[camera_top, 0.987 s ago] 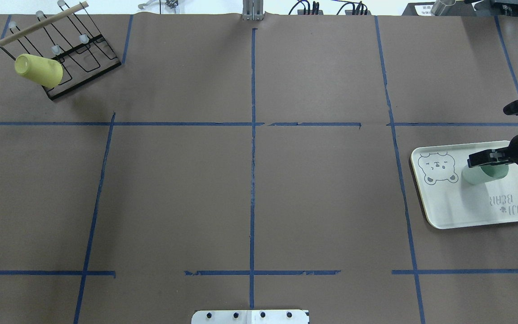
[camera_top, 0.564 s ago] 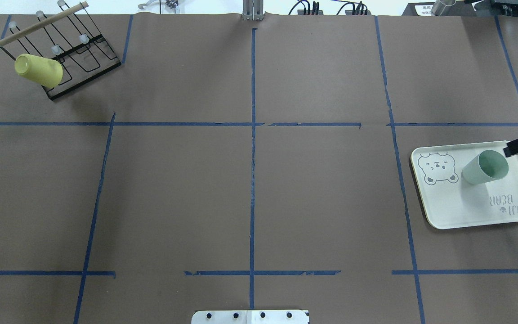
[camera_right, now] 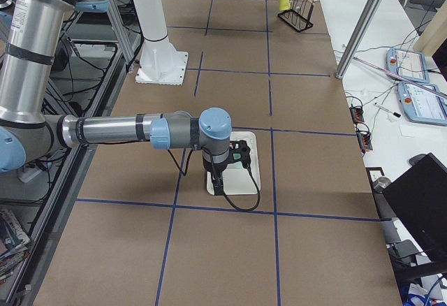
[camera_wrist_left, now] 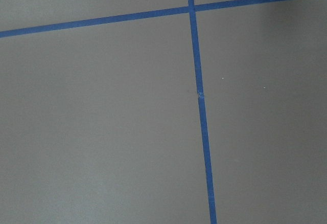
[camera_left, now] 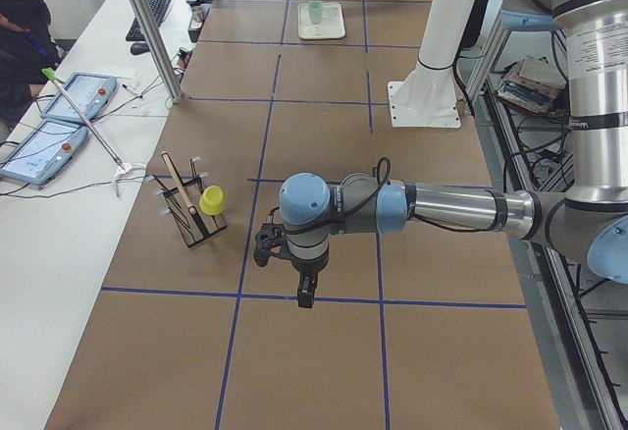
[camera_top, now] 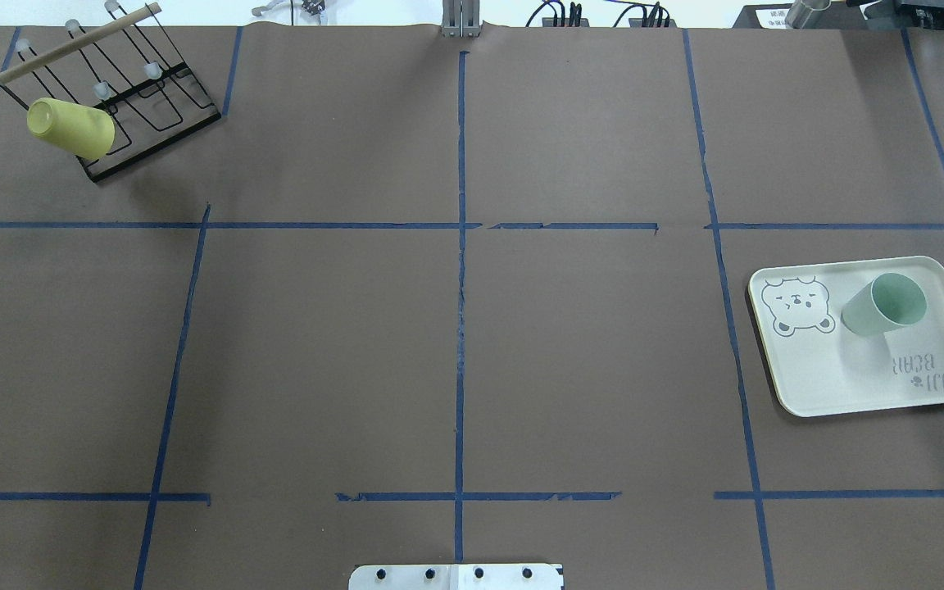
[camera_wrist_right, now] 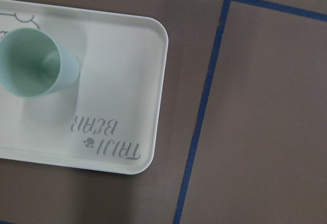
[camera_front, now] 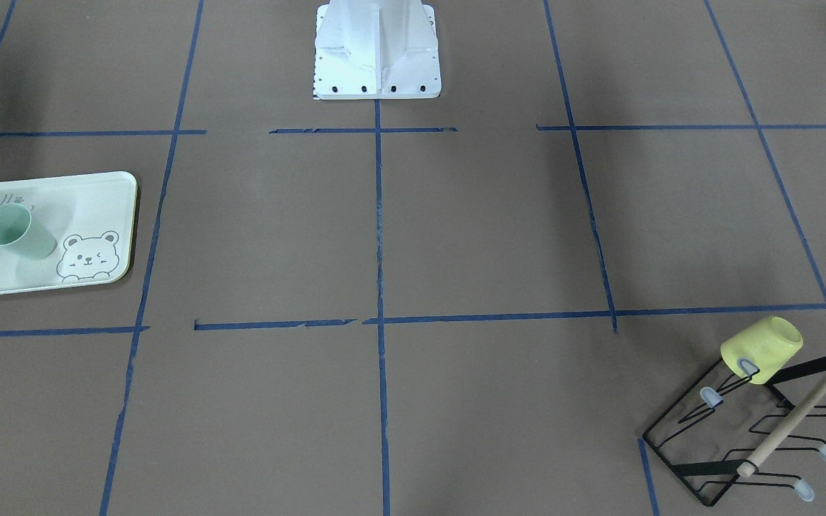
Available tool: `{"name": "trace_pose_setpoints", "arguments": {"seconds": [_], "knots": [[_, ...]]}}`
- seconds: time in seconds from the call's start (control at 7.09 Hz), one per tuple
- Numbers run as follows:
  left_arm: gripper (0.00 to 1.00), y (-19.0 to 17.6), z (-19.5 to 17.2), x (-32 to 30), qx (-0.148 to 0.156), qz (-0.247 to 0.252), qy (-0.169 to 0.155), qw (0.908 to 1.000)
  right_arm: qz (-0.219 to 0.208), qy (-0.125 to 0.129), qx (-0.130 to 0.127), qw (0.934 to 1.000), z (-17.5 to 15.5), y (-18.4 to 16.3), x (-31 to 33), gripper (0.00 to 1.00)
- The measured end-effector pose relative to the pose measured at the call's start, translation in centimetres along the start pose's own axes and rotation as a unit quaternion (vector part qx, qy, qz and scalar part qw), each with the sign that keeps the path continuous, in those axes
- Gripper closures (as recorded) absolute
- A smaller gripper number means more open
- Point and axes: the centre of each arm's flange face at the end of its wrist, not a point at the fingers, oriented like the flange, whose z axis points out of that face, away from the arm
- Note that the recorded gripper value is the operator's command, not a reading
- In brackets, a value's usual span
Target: Left arm grabs green cup and hands to right arm on tray
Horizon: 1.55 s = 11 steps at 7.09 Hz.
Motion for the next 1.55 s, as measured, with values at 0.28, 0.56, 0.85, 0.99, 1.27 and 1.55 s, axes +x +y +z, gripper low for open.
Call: {"name": "trace_pose_setpoints", "arguments": {"seconds": [0.28,0.56,0.85,0.99,1.27,1.55], "knots": [[0.0,0.3,0.3,-0.2,-0.004,-0.003,-0.001,1.0,0.018,-0.003,-0.001,0.9998,0.2,0.3,0.4,0.0],[0.0,1.0,0.9,-0.7,-0.011,-0.008,0.0,0.9999,0.025,-0.003,0.001,0.9997,0.1,0.2,0.3,0.0],[0.0,1.1,1.0,-0.7,-0.011,-0.009,0.0,0.9999,0.026,-0.003,0.001,0.9997,0.1,0.2,0.3,0.0],[0.0,1.1,1.0,-0.7,-0.011,-0.009,0.0,0.9999,0.026,-0.003,0.001,0.9997,0.1,0.2,0.3,0.0],[0.0,1.1,1.1,-0.8,-0.012,-0.01,0.0,0.9999,0.026,-0.003,0.0,0.9996,0.2,0.2,0.3,0.0],[0.0,1.1,1.0,-0.7,-0.011,-0.009,0.0,0.9999,0.027,-0.003,0.0,0.9996,0.2,0.2,0.4,0.0]]}}
